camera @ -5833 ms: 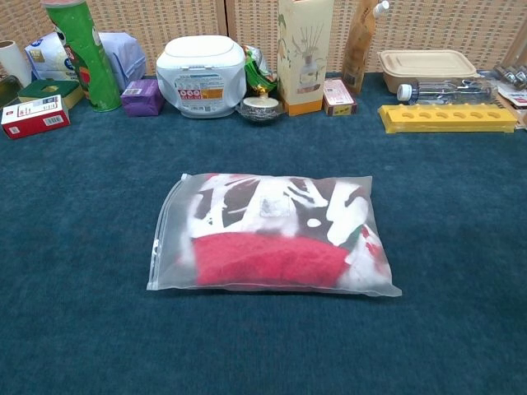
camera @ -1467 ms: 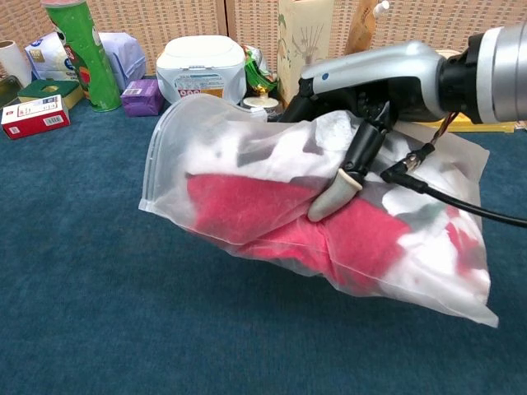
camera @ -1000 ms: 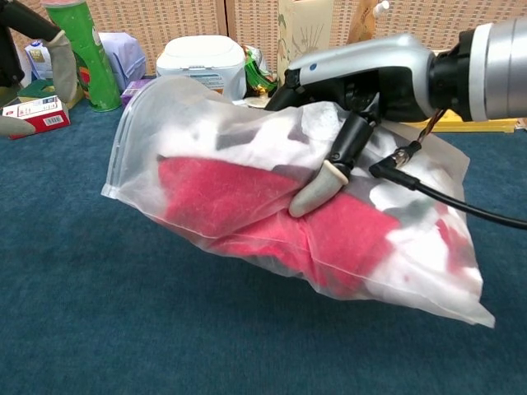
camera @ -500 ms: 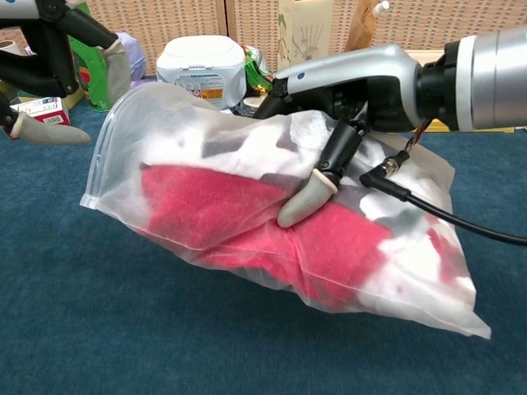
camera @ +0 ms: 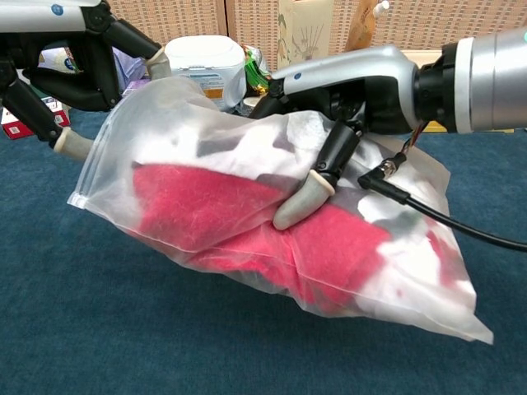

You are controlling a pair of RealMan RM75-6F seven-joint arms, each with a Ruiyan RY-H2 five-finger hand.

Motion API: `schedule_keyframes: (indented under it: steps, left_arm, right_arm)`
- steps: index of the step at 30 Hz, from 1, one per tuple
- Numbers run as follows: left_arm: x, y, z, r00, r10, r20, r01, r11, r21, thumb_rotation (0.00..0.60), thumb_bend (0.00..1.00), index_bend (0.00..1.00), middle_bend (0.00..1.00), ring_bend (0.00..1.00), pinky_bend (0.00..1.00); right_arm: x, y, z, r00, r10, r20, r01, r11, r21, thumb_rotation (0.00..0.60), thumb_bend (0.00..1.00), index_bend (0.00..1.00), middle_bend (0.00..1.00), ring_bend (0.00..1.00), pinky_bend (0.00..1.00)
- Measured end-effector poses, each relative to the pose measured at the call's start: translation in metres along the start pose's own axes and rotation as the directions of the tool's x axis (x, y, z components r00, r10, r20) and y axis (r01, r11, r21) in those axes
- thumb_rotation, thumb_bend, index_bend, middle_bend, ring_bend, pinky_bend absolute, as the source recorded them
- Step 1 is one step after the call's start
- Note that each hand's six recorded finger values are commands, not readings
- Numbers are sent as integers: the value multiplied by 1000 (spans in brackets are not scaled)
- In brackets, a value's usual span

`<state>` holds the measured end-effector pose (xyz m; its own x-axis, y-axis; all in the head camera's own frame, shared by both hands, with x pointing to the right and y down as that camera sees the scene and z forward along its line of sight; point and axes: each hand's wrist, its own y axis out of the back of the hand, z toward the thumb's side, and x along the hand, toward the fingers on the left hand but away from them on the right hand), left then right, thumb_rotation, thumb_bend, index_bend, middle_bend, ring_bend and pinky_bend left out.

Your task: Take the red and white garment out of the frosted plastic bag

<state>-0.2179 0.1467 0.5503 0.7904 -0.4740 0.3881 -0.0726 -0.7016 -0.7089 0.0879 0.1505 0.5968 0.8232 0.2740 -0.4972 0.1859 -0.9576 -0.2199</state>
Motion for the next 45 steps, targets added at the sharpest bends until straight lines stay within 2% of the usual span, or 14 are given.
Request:
schedule_keyframes:
  steps: [6, 15, 22, 29, 38, 42, 45]
  left_arm:
    - [8, 1, 4, 1000, 21, 15, -21, 1000, -4, 600, 251, 457, 1000, 962, 944]
    - [15, -8, 7, 1000, -18, 22, 20, 998, -52, 600, 249, 458, 1000, 962, 944]
    - [20, -10, 6, 999, 6, 31, -5, 999, -54, 600, 249, 458, 1000, 961, 944]
    - [26, -15, 7, 999, 30, 44, -25, 994, -103, 600, 260, 460, 1000, 964, 944]
    - [40, -23, 14, 993, 94, 75, -80, 983, -168, 600, 462, 686, 1000, 1000, 985]
    - [41, -24, 13, 992, 106, 68, -92, 980, -179, 600, 512, 757, 1000, 1000, 997]
    - [40, -25, 10, 993, 102, 57, -90, 978, -187, 600, 522, 773, 1000, 1000, 1000]
  right_arm:
    - [0, 0, 0, 1000, 4, -1, -4, 1000, -6, 594, 154, 847, 907, 1000, 1000]
    - [1, 2, 0, 1000, -1, -2, 1, 999, -35, 593, 155, 847, 905, 1000, 1000]
    - [2, 4, -1, 1000, -9, -11, 8, 998, -59, 594, 155, 847, 904, 1000, 1000]
    - [4, 5, -1, 999, -24, -27, 21, 994, -110, 595, 160, 847, 904, 1000, 1000]
    - [10, 7, -2, 998, -46, -54, 36, 985, -169, 597, 163, 847, 904, 1000, 1000]
    - [12, 7, -3, 997, -49, -59, 38, 982, -184, 595, 163, 847, 903, 1000, 1000]
    - [12, 7, -5, 997, -51, -60, 39, 981, -192, 594, 163, 847, 902, 1000, 1000]
